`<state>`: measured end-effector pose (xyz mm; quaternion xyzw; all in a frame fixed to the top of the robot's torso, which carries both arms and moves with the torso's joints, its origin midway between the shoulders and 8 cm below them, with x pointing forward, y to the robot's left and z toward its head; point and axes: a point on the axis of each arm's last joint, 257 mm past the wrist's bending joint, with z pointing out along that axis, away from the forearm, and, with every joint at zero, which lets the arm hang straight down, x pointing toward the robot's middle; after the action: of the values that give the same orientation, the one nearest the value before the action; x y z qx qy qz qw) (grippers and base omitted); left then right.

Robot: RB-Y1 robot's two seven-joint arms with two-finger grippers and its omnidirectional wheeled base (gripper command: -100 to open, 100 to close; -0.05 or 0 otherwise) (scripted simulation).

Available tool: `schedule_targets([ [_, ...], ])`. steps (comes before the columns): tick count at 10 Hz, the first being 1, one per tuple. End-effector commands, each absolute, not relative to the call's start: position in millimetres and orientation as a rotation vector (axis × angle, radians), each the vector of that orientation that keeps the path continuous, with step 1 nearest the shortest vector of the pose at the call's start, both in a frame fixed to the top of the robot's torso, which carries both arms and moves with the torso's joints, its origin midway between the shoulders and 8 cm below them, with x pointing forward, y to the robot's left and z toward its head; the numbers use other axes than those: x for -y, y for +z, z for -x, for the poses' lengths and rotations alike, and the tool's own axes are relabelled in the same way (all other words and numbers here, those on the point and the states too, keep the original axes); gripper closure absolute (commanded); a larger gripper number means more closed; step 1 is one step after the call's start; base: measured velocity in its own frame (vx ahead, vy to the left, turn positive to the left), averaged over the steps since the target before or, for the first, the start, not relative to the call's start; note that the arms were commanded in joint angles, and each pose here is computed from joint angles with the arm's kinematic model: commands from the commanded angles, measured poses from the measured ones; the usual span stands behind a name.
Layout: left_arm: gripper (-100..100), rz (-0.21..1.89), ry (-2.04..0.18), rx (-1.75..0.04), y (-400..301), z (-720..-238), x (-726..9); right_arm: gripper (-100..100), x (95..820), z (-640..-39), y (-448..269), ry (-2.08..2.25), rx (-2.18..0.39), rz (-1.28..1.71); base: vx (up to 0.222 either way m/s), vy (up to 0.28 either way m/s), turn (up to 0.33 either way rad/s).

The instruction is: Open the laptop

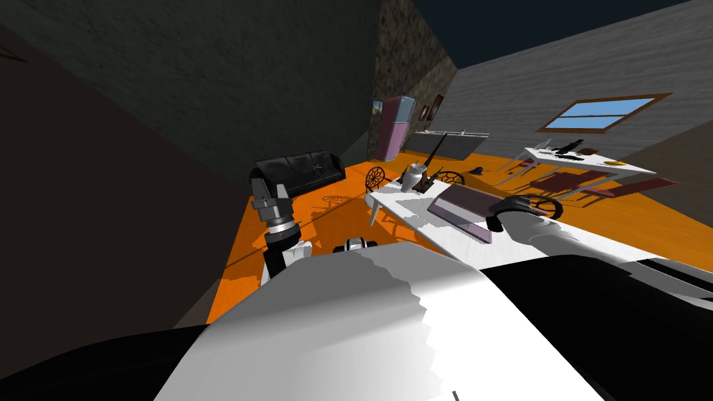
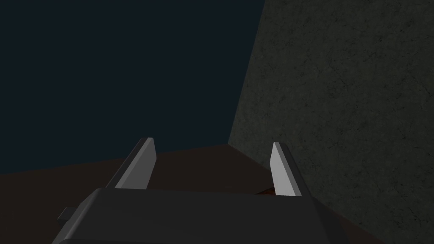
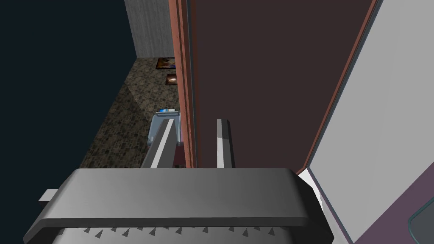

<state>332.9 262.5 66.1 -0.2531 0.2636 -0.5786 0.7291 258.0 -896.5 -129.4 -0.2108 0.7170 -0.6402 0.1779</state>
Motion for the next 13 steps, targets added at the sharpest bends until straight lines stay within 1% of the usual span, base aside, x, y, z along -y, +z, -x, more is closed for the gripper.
schedule_targets([
  [1,0,0.558,-1.274,-0.581,66,-333,-263,100,884,-261,-147,-1.847,-2.008,0.587,-0.071,-0.046,0.062],
  [2,0,0.558,-1.274,-0.581,66,-333,-263,100,887,-257,-140,-1.884,-1.993,0.564,-0.085,-0.037,0.068],
  [3,0,0.558,-1.274,-0.581,66,-333,-263,100,875,-266,-154,-1.887,-1.977,0.577,-0.107,-0.043,0.074],
  [5,0,0.558,-1.275,-0.581,66,-333,-263,100,878,-259,-145,-1.939,-1.957,0.538,-0.063,-0.022,0.059],
  [6,0,0.558,-1.274,-0.581,66,-333,-263,100,863,-268,-161,-1.934,-1.945,0.550,-0.059,-0.034,0.033],
  [8,0,0.558,-1.274,-0.581,66,-333,-263,100,867,-262,-151,-1.985,-1.923,0.514,-0.057,-0.018,0.053],
  [11,0,0.558,-1.274,-0.581,66,-333,-263,100,839,-278,-167,-2.023,-1.869,0.503,-0.087,-0.039,0.077],
  [13,0,0.558,-1.274,-0.581,66,-333,-263,100,841,-269,-160,-2.071,-1.850,0.458,-0.072,-0.026,0.052],
])
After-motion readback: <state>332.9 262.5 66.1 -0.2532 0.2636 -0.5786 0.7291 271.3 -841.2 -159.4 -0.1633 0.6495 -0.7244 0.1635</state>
